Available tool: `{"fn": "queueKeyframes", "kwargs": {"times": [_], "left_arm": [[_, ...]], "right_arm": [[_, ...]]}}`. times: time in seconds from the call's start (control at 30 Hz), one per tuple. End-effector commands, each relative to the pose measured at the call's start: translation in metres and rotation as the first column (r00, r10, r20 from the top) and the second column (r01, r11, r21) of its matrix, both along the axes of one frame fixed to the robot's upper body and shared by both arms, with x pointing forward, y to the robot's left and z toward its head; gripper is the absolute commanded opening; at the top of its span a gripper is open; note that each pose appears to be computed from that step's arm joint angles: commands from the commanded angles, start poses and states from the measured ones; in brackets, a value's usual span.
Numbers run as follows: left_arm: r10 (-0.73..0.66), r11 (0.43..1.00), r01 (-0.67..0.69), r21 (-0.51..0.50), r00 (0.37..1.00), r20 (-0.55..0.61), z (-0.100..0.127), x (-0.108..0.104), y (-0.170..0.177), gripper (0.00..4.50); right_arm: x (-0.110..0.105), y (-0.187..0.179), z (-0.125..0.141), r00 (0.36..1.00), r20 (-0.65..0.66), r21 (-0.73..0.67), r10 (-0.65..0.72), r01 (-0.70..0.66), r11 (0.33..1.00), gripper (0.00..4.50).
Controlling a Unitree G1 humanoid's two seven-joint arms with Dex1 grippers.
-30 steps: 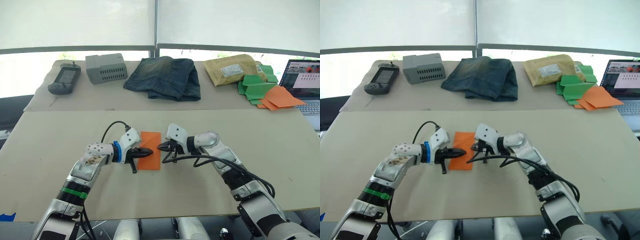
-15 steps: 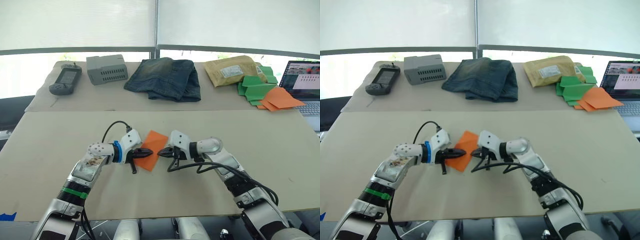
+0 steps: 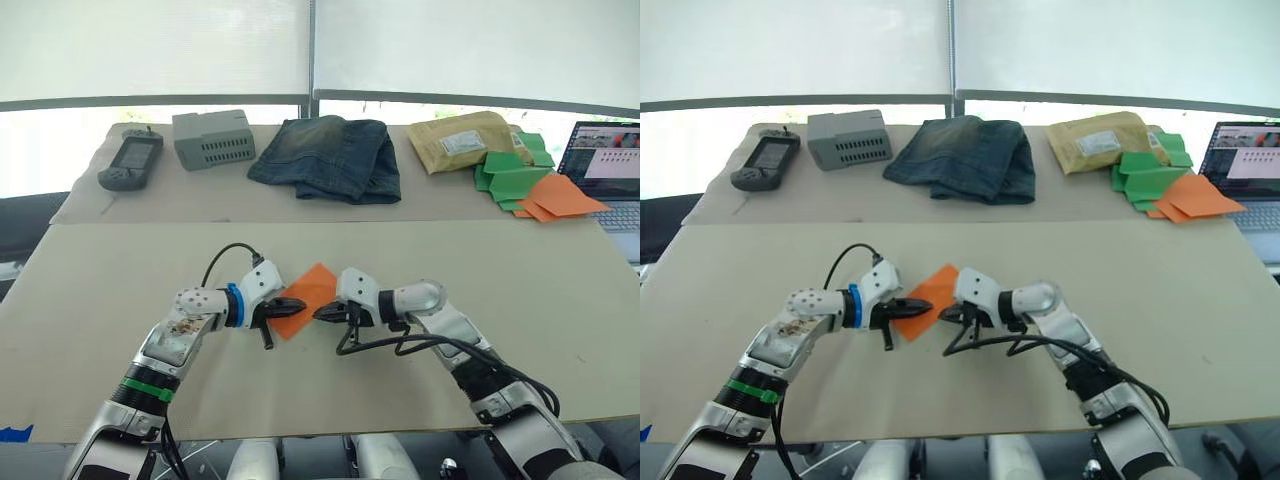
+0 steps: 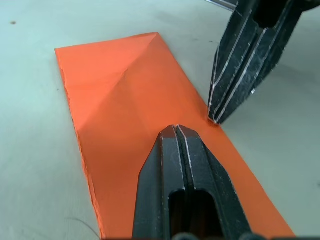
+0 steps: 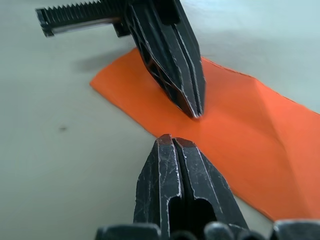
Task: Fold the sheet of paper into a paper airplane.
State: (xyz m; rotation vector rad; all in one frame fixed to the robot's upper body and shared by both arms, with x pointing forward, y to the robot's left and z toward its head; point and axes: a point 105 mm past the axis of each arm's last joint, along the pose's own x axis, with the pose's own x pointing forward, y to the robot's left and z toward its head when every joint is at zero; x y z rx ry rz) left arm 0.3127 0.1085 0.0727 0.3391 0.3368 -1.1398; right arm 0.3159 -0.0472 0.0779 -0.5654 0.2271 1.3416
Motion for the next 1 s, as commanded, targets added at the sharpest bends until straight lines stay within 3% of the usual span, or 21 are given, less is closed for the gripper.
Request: {"fn": "queueKeyframes", "kwargs": {"times": [0.03,0.13,0.53,0.77,1.0], "left_arm": [[0.016,0.999,-0.014,0.042,0.999,-0.04,-0.011,-0.003,0.008,0.0],[0.019,0.999,-0.017,0.038,0.999,-0.038,-0.009,-0.001,0.007,0.0],[0.015,1.0,-0.014,0.02,0.999,-0.041,-0.006,0.002,0.004,0.0],[0.025,1.0,-0.024,0.006,0.999,-0.028,-0.002,0.008,0.004,0.0],[0.02,1.0,-0.02,-0.024,1.0,0.019,0.008,0.025,-0.001,0.0]], "right_arm": [[0.006,-0.021,0.004,0.998,0.01,-0.087,-0.056,0.057,0.995,0.01],[0.015,-0.03,0.003,0.994,0.06,-0.158,-0.093,0.101,0.982,0.01],[0.057,-0.003,0.002,0.978,0.155,-0.1,-0.141,0.157,0.983,0.01],[0.054,0.007,0.001,0.982,0.143,-0.045,-0.12,0.128,0.991,0.01],[0.052,-0.009,0.002,0.976,0.143,-0.036,-0.161,0.168,0.985,0.01]]}}
